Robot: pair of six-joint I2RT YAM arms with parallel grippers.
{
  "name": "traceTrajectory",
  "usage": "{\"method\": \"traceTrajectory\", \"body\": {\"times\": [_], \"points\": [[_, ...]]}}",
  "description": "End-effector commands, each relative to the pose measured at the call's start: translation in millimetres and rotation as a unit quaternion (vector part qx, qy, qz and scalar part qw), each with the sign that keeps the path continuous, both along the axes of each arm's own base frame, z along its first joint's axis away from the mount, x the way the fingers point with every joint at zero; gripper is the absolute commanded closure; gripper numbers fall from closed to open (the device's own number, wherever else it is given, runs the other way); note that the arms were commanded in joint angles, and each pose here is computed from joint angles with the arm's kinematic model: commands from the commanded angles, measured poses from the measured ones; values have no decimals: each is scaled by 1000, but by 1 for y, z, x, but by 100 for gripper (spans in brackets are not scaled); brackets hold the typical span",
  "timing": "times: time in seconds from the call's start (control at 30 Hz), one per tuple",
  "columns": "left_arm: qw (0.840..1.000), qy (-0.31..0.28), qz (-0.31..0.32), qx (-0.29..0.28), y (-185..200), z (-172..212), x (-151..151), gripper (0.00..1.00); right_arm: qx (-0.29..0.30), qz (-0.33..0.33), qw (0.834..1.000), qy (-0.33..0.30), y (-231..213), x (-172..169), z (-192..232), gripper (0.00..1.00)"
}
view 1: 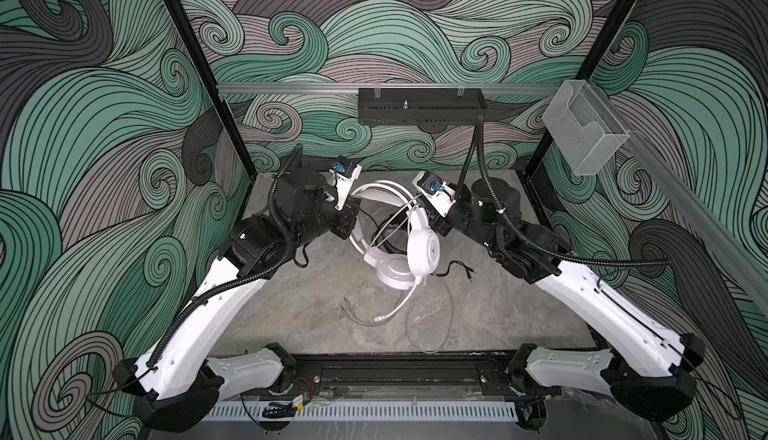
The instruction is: Wrap the headphones
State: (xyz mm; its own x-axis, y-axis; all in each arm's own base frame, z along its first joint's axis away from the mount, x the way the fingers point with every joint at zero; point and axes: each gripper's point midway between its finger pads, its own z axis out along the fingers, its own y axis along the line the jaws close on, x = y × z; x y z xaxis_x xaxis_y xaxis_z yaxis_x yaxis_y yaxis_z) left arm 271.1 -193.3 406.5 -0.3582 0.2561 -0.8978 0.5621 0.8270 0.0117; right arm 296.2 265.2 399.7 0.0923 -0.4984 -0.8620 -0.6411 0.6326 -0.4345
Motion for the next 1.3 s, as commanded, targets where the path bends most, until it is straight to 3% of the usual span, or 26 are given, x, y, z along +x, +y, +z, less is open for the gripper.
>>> {"method": "traceTrajectory", "body": {"times": [0.0,0.23,0.57,0.77,1.0,1.27], "points": [[996,-23,-11,-80,-1,48,-15,100,101,18,995,8,2,2,21,80],[993,-29,-13,-116,-3,78,-19,100,203,48,977,53,1,7,20,71],[980,-40,-33,-193,-15,120,-21,100,278,42,953,111,-1,28,-2,73],[962,-42,-48,-266,-24,153,-22,100,285,40,948,136,3,32,-21,78],[950,-42,-49,-305,-28,175,-19,100,290,42,944,149,6,32,-32,71],[943,-40,-5,-329,-19,179,-8,100,309,55,932,181,19,39,-50,70]]}}
